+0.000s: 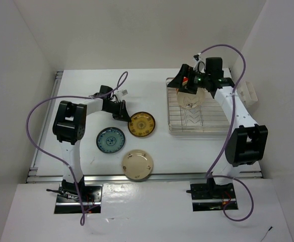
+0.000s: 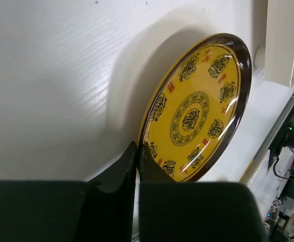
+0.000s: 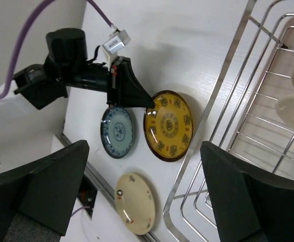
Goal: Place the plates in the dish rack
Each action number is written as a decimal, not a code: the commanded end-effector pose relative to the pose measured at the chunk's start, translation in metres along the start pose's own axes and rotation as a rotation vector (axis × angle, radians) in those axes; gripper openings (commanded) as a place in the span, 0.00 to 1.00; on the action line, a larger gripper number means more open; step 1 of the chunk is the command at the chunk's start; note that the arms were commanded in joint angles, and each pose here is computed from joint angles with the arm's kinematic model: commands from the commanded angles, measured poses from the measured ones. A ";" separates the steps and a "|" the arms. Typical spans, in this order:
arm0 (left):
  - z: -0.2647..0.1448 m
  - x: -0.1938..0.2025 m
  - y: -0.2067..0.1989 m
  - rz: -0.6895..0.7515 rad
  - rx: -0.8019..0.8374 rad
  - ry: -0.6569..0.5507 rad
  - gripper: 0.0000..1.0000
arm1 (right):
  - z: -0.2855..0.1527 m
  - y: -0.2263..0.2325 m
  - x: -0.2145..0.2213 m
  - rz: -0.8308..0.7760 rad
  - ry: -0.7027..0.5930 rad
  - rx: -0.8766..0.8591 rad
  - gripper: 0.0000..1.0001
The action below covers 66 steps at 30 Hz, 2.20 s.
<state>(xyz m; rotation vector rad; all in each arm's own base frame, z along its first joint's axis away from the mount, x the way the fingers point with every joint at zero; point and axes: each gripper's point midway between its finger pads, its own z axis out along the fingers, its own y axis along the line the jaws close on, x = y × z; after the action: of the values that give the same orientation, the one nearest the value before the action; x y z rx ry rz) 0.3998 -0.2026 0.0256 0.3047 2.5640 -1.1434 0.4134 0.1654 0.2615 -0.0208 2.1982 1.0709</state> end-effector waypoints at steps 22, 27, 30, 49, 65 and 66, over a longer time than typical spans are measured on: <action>-0.148 -0.130 -0.196 0.599 0.234 -0.426 0.00 | 0.071 0.055 0.014 -0.374 0.120 -0.203 0.93; -0.143 -0.117 -0.204 0.602 0.262 -0.401 0.00 | 0.068 0.064 0.009 -0.400 0.107 -0.233 0.00; -0.140 -0.112 -0.199 0.582 0.260 -0.385 0.14 | 0.062 0.073 0.004 -0.476 0.092 -0.263 0.00; -0.177 -0.099 -0.136 0.505 -0.050 -0.419 1.00 | -0.101 0.002 -0.084 -1.613 -0.217 0.438 0.00; -0.177 -0.078 -0.092 0.385 -0.132 -0.402 1.00 | -0.103 -0.074 -0.058 -1.693 0.100 0.496 0.00; -0.174 -0.074 -0.089 0.377 -0.132 -0.393 1.00 | -0.104 -0.083 -0.059 -1.677 0.117 0.511 0.00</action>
<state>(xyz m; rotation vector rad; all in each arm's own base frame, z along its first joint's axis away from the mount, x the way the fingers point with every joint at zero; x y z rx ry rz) 0.4084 -0.1395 0.2118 0.4598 2.1449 -0.8282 0.4146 0.0317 0.2616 -1.4023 1.6171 -0.3746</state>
